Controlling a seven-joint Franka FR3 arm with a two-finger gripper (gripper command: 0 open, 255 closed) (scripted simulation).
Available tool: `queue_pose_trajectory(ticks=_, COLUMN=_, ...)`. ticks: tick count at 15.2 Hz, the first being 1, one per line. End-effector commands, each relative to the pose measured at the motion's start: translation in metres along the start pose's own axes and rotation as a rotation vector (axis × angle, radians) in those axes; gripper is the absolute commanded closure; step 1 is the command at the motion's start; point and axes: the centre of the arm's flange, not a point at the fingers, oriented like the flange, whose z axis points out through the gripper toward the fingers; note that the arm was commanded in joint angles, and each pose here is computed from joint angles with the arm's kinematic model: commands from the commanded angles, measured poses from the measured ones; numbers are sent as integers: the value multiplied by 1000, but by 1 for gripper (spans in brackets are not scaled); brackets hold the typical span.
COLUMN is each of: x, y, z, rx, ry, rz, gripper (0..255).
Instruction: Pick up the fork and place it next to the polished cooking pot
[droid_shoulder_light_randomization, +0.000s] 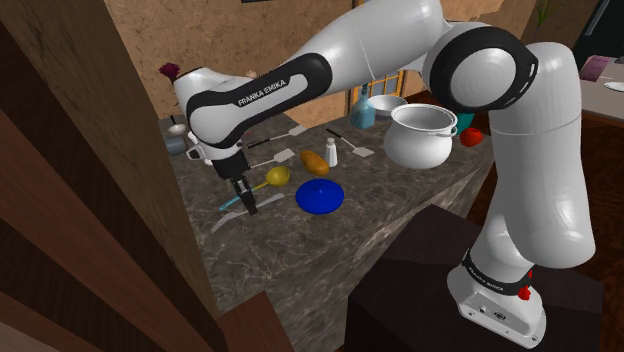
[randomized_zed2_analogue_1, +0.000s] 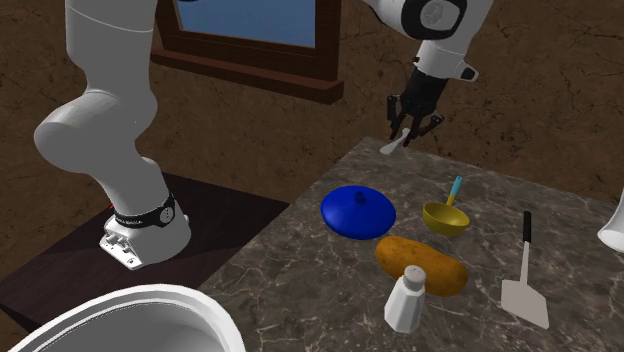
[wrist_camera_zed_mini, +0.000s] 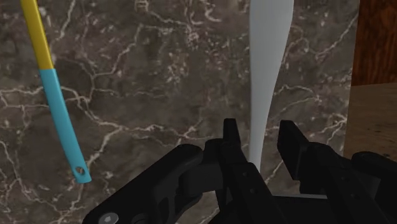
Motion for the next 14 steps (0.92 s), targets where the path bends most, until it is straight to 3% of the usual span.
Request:
queue_pose_trajectory(ticks=1, x=0, y=-2, z=-10, rx=0, ry=0, rz=0, gripper=255)
queue_pose_trajectory(ticks=14, x=-6, y=-16, z=-77, rx=0, ry=0, rz=0, gripper=255)
